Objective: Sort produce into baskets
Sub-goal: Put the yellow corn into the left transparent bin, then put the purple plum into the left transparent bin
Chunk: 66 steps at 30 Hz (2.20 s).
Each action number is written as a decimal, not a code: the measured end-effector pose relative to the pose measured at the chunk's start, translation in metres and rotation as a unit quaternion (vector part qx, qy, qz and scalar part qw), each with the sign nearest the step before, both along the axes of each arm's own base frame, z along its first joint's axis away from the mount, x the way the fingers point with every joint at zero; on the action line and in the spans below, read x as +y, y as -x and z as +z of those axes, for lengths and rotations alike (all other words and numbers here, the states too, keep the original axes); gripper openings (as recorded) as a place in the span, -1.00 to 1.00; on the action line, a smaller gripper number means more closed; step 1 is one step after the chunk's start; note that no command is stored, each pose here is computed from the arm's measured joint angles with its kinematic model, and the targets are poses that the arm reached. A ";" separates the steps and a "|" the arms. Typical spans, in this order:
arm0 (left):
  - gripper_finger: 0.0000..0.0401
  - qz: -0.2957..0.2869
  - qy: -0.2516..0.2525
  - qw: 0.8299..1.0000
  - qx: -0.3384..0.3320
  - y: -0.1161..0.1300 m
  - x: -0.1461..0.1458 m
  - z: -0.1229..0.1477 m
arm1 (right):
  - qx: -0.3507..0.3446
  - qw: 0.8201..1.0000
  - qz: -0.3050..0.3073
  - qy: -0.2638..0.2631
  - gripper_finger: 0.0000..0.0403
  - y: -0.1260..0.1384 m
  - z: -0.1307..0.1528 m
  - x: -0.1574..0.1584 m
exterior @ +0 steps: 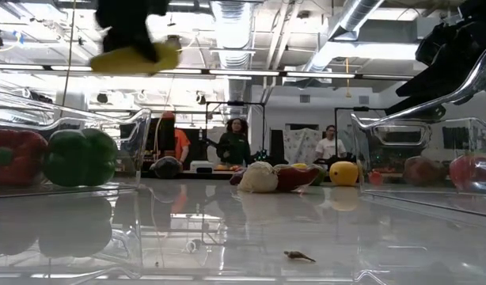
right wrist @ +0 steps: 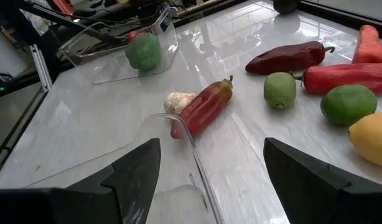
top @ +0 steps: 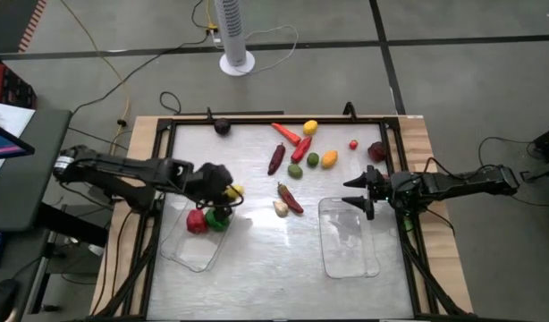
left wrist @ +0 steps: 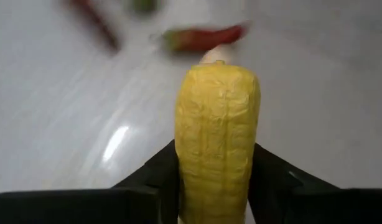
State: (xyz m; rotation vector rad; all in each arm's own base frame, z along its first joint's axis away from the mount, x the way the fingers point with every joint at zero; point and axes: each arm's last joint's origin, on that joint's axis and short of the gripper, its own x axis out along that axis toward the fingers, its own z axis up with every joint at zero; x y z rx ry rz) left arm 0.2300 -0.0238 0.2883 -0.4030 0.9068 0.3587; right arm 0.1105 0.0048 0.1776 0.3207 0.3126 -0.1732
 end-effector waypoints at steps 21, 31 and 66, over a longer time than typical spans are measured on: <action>0.65 0.161 -0.085 0.976 0.115 -0.014 0.024 -0.038 | -0.029 1.000 0.000 -0.003 0.54 -0.002 0.005 0.000; 0.65 0.219 -0.122 0.963 0.101 -0.033 0.094 -0.050 | -0.020 1.000 0.003 0.006 0.54 -0.001 0.004 0.000; 0.99 0.336 -0.185 0.915 0.124 -0.022 0.243 -0.106 | -0.014 1.000 0.020 -0.001 0.54 -0.001 0.003 0.005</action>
